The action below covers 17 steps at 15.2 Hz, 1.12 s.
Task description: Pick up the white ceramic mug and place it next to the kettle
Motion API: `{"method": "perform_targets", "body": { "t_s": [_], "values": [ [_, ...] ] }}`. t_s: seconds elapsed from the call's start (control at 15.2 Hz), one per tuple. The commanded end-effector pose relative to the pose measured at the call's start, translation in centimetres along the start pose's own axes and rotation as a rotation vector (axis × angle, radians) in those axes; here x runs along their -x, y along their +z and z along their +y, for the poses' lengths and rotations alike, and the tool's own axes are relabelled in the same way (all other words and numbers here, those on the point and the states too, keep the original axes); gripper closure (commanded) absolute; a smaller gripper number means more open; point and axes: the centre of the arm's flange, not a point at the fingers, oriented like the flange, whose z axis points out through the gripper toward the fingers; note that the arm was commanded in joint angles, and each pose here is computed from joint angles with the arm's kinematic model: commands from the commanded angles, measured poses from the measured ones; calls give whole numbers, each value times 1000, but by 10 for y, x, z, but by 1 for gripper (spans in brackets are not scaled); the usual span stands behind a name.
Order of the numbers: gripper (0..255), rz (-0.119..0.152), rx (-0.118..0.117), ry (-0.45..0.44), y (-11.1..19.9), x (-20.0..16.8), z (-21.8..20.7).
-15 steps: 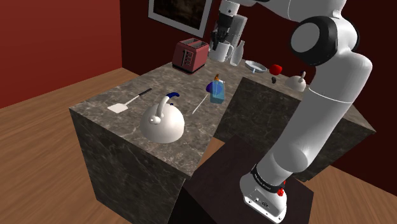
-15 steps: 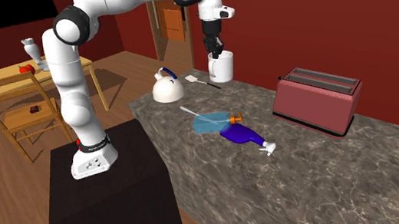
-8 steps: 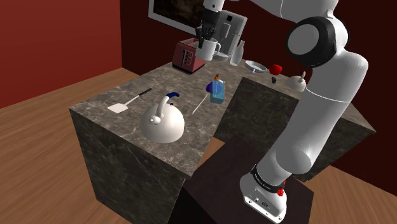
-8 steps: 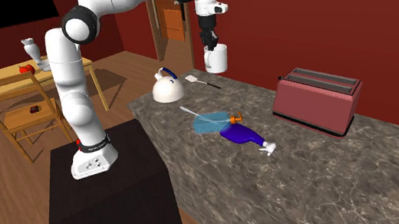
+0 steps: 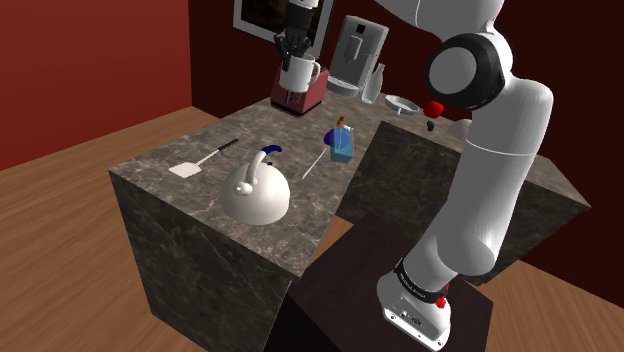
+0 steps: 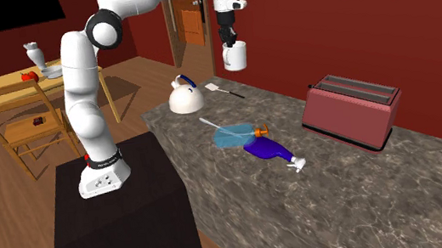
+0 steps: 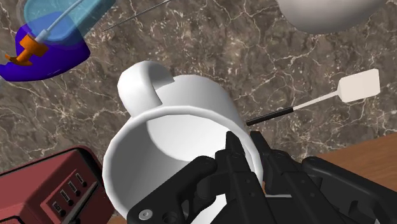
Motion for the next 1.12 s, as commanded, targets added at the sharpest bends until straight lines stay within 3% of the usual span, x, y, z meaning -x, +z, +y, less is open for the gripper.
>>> {"method": "perform_targets", "body": {
  "t_s": [0.0, 1.06],
  "values": [
    [255, 1, 0, 1, 7, -3, -13],
    [255, 1, 0, 1, 91, -1, -14]
  ]
}}
